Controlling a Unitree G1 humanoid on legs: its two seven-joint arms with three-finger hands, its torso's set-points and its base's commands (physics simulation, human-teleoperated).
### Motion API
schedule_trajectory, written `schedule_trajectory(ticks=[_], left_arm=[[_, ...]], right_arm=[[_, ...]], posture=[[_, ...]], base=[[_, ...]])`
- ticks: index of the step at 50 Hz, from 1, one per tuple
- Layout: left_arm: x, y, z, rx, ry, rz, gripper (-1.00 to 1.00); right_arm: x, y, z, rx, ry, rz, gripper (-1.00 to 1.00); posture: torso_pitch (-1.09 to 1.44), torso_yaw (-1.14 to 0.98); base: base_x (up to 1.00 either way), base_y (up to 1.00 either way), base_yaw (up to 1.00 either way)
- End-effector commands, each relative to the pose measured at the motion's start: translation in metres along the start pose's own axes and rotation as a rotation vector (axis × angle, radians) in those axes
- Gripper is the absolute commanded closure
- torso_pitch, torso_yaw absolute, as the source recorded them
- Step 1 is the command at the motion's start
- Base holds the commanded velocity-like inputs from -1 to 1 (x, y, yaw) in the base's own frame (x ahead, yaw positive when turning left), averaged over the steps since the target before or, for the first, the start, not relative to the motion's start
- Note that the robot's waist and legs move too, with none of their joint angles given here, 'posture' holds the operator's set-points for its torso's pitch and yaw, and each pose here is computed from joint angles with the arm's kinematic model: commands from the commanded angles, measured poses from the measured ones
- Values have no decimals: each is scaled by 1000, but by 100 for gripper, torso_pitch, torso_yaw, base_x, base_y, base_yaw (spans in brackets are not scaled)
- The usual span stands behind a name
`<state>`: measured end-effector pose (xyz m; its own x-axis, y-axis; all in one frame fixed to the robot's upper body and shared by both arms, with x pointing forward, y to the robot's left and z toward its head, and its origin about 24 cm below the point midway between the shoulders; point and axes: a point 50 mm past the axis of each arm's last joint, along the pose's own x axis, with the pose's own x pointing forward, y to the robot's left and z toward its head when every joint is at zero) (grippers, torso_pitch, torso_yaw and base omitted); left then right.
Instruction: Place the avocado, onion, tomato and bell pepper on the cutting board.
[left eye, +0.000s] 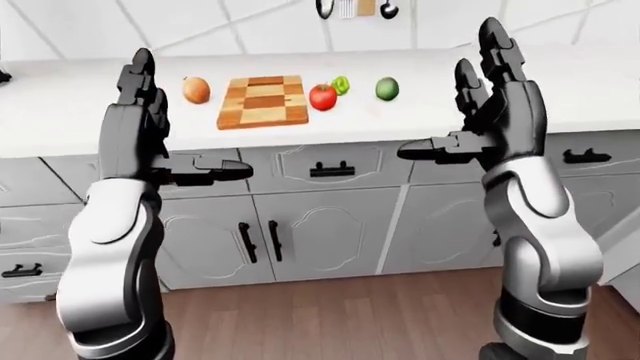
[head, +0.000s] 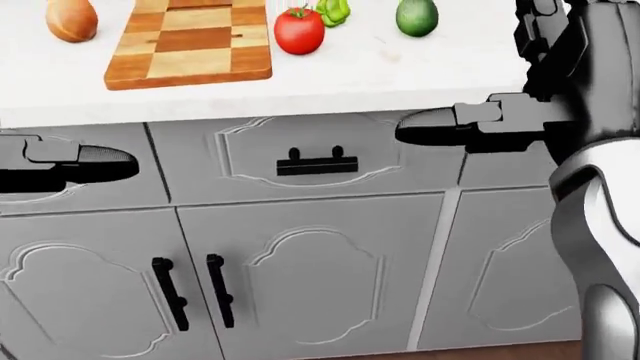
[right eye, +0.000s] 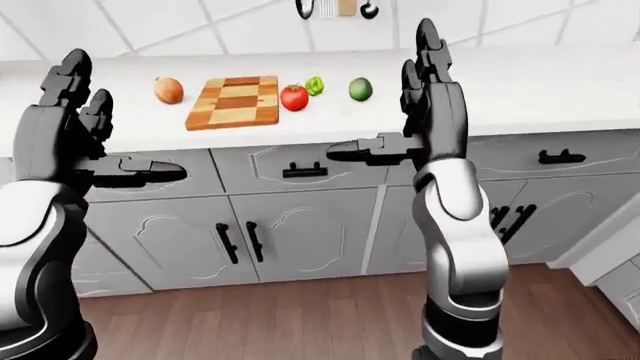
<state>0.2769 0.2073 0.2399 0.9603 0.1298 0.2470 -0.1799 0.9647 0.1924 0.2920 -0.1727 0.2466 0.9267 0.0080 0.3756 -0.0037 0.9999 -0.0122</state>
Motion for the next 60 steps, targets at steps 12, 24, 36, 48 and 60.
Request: schedule_trajectory(ticks=[12,24,36,48,60], left_arm=[[-2,5,19,21,-82,18,-100],[-3,6,18,25,-82,22,-100],[-3,7,21,34,-84,26,-100],[-3,6,17,35,-79,22,-100],[-3,6,16,39,-77,21,-100]], right_arm=[[0,1,13,6,-53,1,-100],[-1,1,16,2,-68,4,-100],[0,2,20,-4,-97,9,-100],[-2,1,21,-6,-100,11,-100],[-1,2,18,3,-94,9,-100]], posture=[[0,0],[0,0],[0,0],[0,0],[0,0]], base=[[38,18,0],[7,0,0],[1,0,0],[3,21,0],[16,9,0]])
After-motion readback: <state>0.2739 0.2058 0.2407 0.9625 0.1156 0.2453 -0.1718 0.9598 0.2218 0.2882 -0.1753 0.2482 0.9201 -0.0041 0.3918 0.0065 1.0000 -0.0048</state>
